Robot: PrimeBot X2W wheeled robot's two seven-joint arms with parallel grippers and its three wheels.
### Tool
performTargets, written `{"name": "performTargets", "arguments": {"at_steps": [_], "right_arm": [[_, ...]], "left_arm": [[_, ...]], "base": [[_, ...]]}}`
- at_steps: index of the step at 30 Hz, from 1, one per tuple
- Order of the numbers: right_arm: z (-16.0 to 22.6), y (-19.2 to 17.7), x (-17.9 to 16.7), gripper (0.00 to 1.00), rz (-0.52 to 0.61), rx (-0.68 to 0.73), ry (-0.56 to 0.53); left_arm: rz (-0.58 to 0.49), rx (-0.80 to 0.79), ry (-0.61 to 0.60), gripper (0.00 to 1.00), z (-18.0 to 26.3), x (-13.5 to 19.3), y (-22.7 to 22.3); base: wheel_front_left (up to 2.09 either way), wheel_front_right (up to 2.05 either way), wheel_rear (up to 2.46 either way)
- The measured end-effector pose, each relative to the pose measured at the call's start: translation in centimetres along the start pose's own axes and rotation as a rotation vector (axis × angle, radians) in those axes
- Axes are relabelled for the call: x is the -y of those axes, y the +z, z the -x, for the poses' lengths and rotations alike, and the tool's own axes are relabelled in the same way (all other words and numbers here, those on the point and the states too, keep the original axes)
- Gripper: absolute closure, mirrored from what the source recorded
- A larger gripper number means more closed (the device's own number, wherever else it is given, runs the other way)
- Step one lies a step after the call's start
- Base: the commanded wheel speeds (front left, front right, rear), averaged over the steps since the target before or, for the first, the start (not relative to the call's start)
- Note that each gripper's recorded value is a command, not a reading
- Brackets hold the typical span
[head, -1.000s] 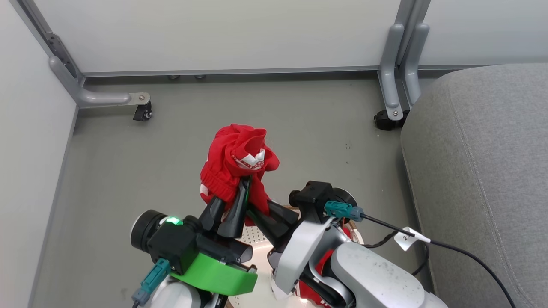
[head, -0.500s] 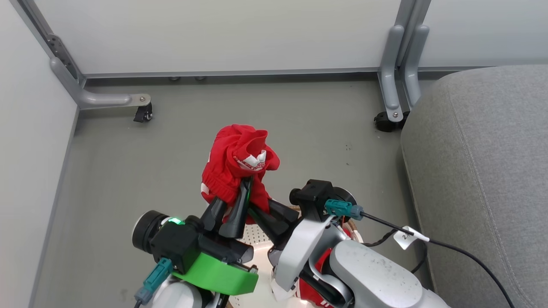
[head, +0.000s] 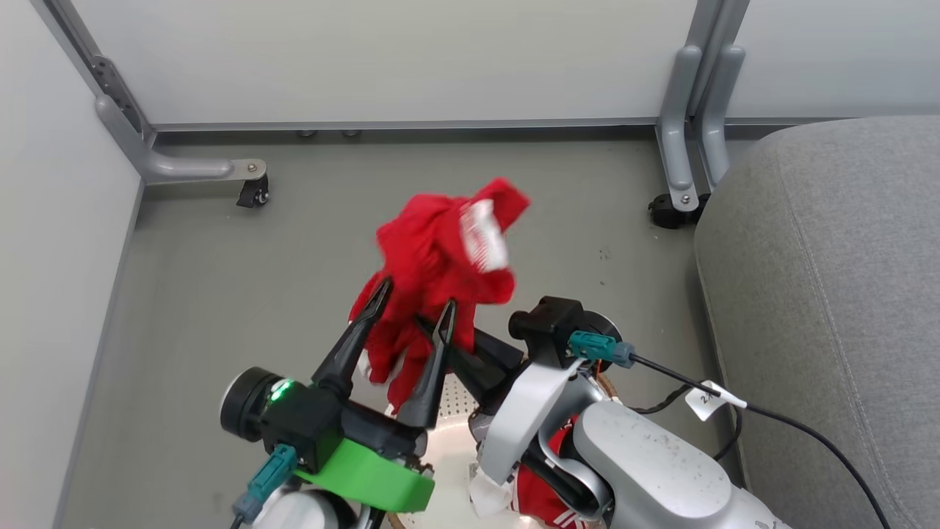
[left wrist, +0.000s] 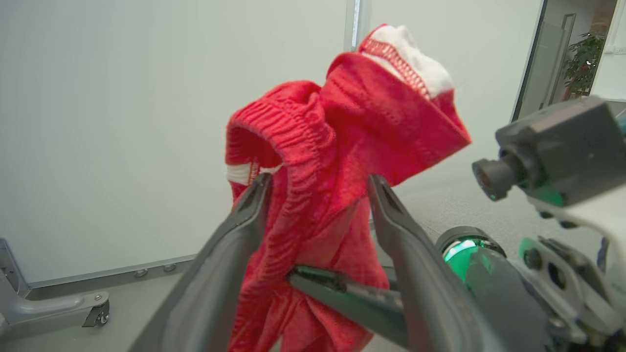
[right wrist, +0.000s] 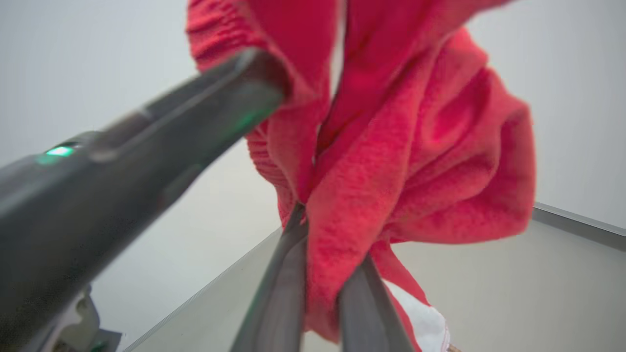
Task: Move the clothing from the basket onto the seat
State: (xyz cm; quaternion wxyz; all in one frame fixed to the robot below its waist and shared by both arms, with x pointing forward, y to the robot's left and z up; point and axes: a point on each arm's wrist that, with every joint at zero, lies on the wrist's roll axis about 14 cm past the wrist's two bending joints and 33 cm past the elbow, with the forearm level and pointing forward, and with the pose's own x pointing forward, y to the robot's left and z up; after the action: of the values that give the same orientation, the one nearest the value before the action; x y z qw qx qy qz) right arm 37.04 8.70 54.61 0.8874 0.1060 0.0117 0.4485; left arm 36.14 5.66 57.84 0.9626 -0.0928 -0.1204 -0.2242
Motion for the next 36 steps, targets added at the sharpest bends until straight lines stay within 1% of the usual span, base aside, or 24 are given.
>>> {"name": "performTargets", "arguments": {"at_steps": [9,15,26,31,36], "right_arm": [[-0.3,-0.3,1.3,1.00,0.010,-0.004,-0.022],[-0.6,-0.7,1.5,1.00,0.019,-0.016,-0.021],[-0.3,-0.8,2.3,1.00,0.025,-0.022,-0.045],[0.3,-0.8,3.7,1.00,0.027,-0.019,-0.087],[1.6,-0.5,6.0,1.00,0.026,-0.004,-0.160]], "left_arm": [[-0.048,-0.163,0.033,0.00,3.5,-1.8,-3.0],[-0.061,-0.247,0.042,0.00,5.4,-2.1,-4.5],[-0.063,-0.266,0.014,0.00,5.4,-1.6,-5.0],[-0.065,-0.284,-0.011,0.00,5.0,-1.3,-5.6],[-0.059,-0.293,-0.065,0.00,3.8,-0.3,-6.3]], "base": [[0.00,0.00,0.00],[0.00,0.00,0.00],[0.00,0.00,0.00],[0.00,0.00,0.00],[0.00,0.00,0.00]]}}
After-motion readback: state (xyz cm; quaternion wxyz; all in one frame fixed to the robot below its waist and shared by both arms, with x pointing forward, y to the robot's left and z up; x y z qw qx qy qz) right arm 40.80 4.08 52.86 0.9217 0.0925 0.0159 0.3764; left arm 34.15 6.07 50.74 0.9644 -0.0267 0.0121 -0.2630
